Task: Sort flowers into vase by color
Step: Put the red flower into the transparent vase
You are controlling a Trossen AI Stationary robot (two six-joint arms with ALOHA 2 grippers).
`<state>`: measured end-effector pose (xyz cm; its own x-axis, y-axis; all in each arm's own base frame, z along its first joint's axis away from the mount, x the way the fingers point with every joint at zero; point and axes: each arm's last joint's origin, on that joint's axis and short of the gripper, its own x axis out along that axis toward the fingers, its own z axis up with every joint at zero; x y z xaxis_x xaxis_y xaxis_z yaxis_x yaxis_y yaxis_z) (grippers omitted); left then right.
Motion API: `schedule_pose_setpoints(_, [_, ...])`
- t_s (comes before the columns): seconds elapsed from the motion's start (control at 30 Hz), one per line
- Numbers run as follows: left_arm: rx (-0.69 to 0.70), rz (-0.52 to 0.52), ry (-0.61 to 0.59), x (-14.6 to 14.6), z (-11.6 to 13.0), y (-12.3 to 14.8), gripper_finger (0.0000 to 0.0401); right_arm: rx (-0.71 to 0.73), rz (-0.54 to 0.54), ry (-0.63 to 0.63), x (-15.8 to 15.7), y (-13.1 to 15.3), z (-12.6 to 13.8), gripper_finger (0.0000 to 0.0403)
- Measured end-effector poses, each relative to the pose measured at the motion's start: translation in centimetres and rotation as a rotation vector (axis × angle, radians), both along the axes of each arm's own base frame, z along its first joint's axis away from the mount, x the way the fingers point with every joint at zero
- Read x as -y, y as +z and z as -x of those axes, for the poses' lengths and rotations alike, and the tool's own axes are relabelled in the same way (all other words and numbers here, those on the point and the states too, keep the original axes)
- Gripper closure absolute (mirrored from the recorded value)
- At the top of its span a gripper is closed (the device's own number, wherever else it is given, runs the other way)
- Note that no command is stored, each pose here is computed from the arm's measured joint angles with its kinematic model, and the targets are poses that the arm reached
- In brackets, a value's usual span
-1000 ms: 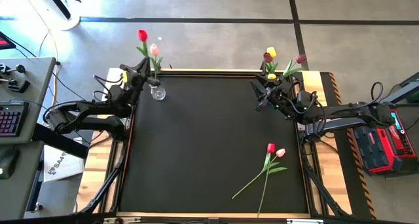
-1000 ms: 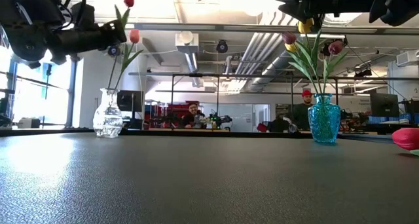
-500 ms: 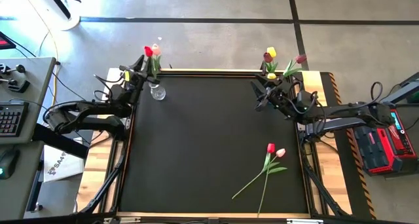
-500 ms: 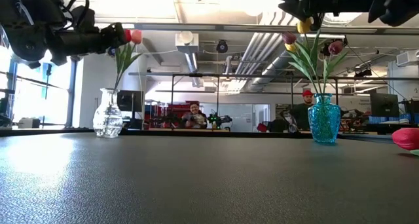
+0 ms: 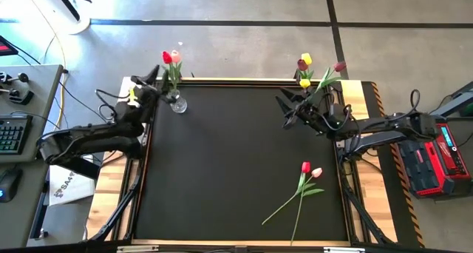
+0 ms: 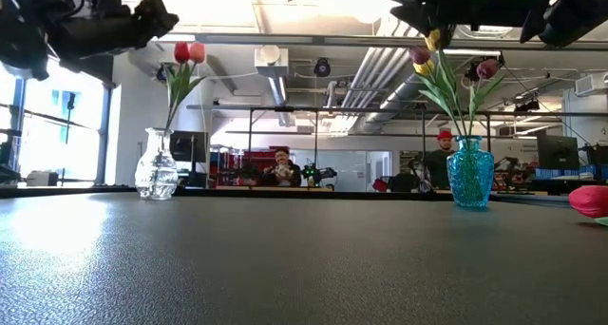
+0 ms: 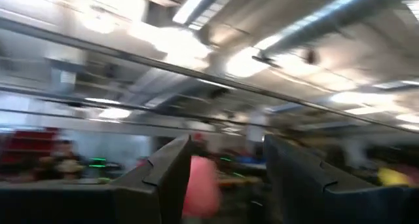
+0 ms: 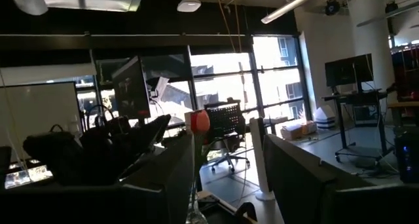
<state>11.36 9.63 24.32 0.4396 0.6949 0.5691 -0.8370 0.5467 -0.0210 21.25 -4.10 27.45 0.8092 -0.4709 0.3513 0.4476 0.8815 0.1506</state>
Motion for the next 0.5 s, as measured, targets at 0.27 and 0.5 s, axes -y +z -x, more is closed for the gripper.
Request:
schedule_pose_setpoints(0.27, [-0.173, -0.063, -0.364, 3.7, -1.9, -0.2, 0.0222, 0.021, -0.041, 0.066, -0.1, 0.0, -0.1, 0.0231])
schedule_pose_setpoints(0.5, [-0.378, -0.037, -0.469, 6.4, -3.4, 0.0, 0.0222, 0.013, -0.095, 0.077, 0.2, -0.4, -1.0, 0.0231])
